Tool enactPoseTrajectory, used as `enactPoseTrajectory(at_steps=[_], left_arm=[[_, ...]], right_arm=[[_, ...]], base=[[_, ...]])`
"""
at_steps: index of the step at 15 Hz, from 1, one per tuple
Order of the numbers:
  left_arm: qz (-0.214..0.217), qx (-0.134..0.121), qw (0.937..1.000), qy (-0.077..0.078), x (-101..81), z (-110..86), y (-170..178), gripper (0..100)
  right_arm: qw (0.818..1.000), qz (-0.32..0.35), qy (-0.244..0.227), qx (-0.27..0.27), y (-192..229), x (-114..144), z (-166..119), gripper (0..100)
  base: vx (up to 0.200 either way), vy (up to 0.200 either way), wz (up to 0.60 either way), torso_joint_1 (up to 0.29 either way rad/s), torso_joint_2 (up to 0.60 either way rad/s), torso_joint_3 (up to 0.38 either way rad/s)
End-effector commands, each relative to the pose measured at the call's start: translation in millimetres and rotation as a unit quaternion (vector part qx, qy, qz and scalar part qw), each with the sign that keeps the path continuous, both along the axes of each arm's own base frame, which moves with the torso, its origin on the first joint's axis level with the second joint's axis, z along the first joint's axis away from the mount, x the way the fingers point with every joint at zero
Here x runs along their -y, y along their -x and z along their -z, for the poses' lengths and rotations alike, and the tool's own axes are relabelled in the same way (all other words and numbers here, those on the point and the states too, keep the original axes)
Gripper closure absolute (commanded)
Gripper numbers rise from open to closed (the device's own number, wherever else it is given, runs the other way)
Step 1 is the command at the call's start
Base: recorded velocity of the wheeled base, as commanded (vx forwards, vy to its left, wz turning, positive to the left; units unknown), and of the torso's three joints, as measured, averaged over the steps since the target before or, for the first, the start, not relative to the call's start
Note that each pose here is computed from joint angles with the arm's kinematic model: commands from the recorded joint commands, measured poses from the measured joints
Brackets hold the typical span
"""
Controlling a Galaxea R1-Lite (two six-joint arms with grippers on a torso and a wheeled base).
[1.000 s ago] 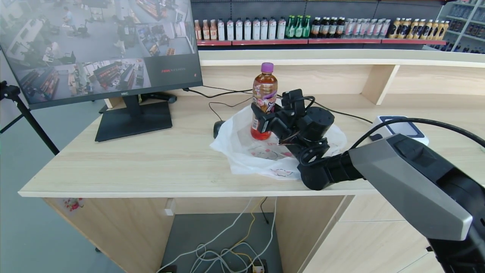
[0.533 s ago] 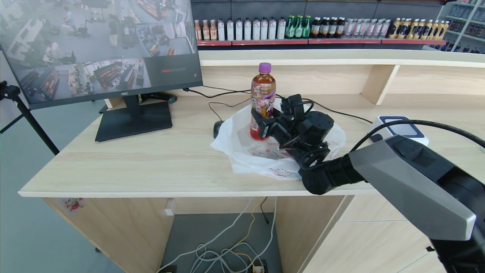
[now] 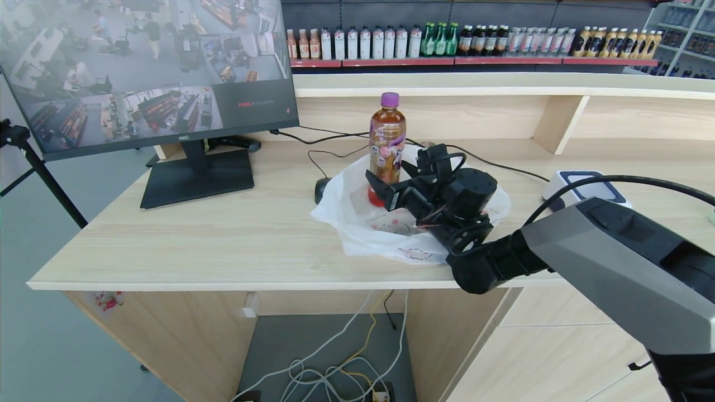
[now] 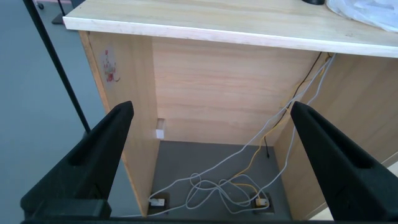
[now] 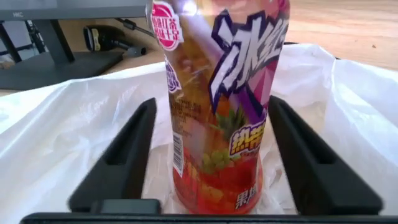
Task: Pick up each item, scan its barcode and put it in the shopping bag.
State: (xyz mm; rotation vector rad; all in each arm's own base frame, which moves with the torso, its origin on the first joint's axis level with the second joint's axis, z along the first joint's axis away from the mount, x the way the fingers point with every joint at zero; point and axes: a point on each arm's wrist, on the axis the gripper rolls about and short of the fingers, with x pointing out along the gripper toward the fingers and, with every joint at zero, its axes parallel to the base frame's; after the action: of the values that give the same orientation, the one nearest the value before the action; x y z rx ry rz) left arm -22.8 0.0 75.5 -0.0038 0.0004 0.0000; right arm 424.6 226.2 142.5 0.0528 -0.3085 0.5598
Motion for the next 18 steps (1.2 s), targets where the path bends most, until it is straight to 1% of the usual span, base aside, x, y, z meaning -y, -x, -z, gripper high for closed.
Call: enactPoseTrajectory(at_steps=[1,3,7,10,12,15,18], left_arm=[[0.0,0.0,1.0,0.0,0.0,0.0,0.0,0],[0.0,0.0,1.0,0.0,0.0,0.0,0.0,0],[0.0,0.0,1.0,0.0,0.0,0.0,0.0,0],[0.0,0.0,1.0,0.0,0.0,0.0,0.0,0],[0.0,0.0,1.0,0.0,0.0,0.0,0.0,0],[0.0,0.0,1.0,0.0,0.0,0.0,0.0,0],[0.0,0.0,1.0,0.0,0.0,0.0,0.0,0]], right_arm=[[1.0,0.0,-0.004,0.009,3.8,2.5,-8.4,0],[1.0,-0.002,-0.008,0.015,8.3,4.8,-21.0,0],[1.0,-0.005,-0.012,0.019,15.3,8.4,-31.9,0],[1.0,-0.006,-0.006,0.008,32.5,16.6,-37.2,0],[1.0,-0.007,-0.008,0.012,42.6,22.0,-44.4,0],[0.998,-0.015,-0.039,0.039,59.2,28.6,-56.8,0],[0.998,-0.016,-0.047,0.045,81.0,40.9,-53.4,0]], base=[[0.0,0.0,0.0,0.0,0.0,0.0],[0.0,0.0,0.0,0.0,0.0,0.0],[0.0,0.0,0.0,0.0,0.0,0.0],[0.0,0.0,0.0,0.0,0.0,0.0],[0.0,0.0,0.0,0.0,0.0,0.0],[0.0,0.0,0.0,0.0,0.0,0.0],[0.0,0.0,0.0,0.0,0.0,0.0]])
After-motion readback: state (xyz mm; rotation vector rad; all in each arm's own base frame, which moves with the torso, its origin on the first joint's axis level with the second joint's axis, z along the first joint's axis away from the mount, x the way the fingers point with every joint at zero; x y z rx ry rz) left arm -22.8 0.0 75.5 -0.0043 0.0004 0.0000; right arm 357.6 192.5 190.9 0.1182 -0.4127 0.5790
